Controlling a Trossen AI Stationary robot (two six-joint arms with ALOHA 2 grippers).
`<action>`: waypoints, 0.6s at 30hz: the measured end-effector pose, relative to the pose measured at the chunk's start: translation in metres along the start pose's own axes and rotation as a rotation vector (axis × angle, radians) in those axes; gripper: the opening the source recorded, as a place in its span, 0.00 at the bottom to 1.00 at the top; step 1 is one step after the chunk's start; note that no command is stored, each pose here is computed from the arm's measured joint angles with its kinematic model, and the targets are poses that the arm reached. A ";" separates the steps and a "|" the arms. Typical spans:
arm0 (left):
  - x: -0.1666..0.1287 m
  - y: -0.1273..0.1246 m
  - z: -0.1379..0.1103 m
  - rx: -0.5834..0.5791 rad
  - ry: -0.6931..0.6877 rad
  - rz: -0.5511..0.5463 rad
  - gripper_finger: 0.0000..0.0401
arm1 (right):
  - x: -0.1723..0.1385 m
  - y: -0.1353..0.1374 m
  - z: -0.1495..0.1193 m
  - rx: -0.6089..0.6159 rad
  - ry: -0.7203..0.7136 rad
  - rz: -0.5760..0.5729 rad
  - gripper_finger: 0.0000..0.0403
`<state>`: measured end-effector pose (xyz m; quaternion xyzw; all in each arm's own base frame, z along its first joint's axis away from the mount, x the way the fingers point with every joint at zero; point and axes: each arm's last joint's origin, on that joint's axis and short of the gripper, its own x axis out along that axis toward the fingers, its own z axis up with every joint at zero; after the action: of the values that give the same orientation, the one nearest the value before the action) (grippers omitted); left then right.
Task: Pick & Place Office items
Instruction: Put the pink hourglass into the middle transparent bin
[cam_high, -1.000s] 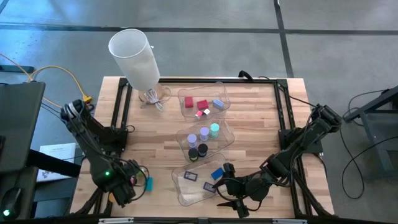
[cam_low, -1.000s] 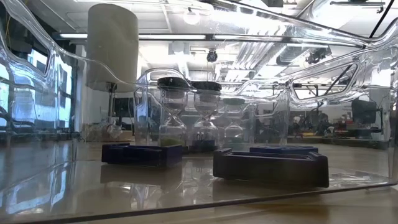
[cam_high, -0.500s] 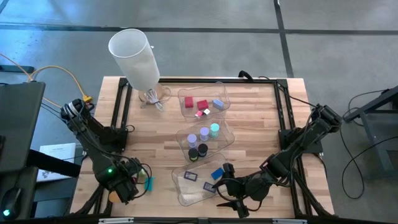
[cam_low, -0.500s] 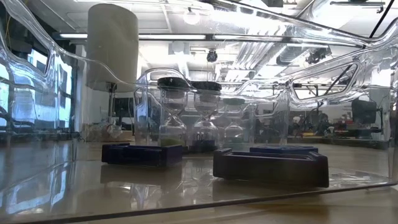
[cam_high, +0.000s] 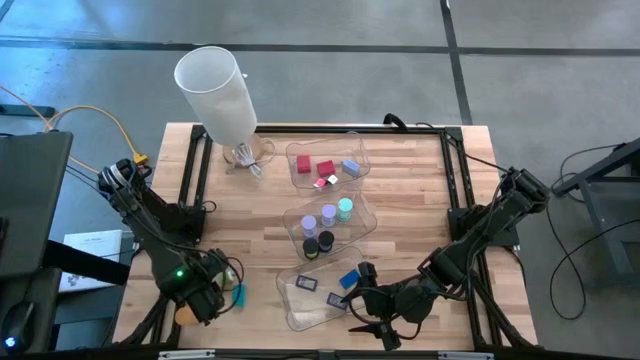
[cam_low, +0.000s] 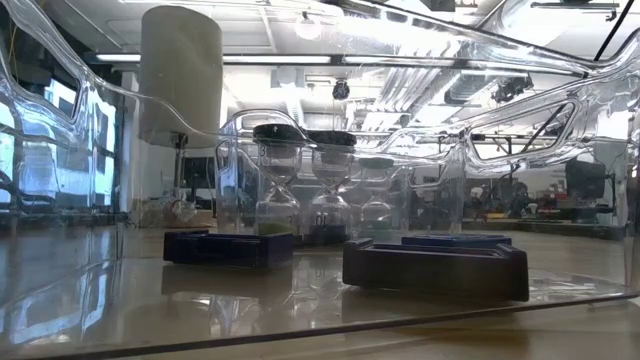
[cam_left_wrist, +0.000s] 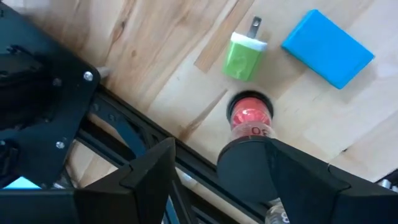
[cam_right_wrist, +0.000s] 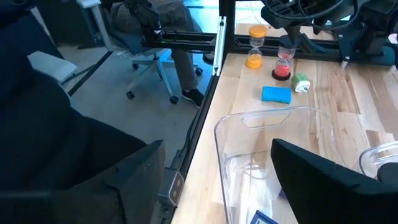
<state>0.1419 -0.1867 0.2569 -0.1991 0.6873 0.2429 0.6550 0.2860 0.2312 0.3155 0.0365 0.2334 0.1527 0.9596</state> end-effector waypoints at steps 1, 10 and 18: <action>0.000 0.000 0.000 -0.004 0.000 -0.004 0.61 | 0.000 0.000 0.000 -0.005 0.000 0.000 0.70; 0.000 -0.005 -0.002 -0.002 0.030 -0.048 0.61 | 0.000 0.000 0.000 -0.010 0.000 0.000 0.70; 0.006 -0.008 -0.001 0.010 0.033 -0.086 0.61 | 0.000 0.000 0.000 -0.027 0.000 0.000 0.70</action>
<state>0.1449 -0.1935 0.2504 -0.2292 0.6900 0.2078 0.6544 0.2859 0.2312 0.3154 0.0237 0.2315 0.1558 0.9600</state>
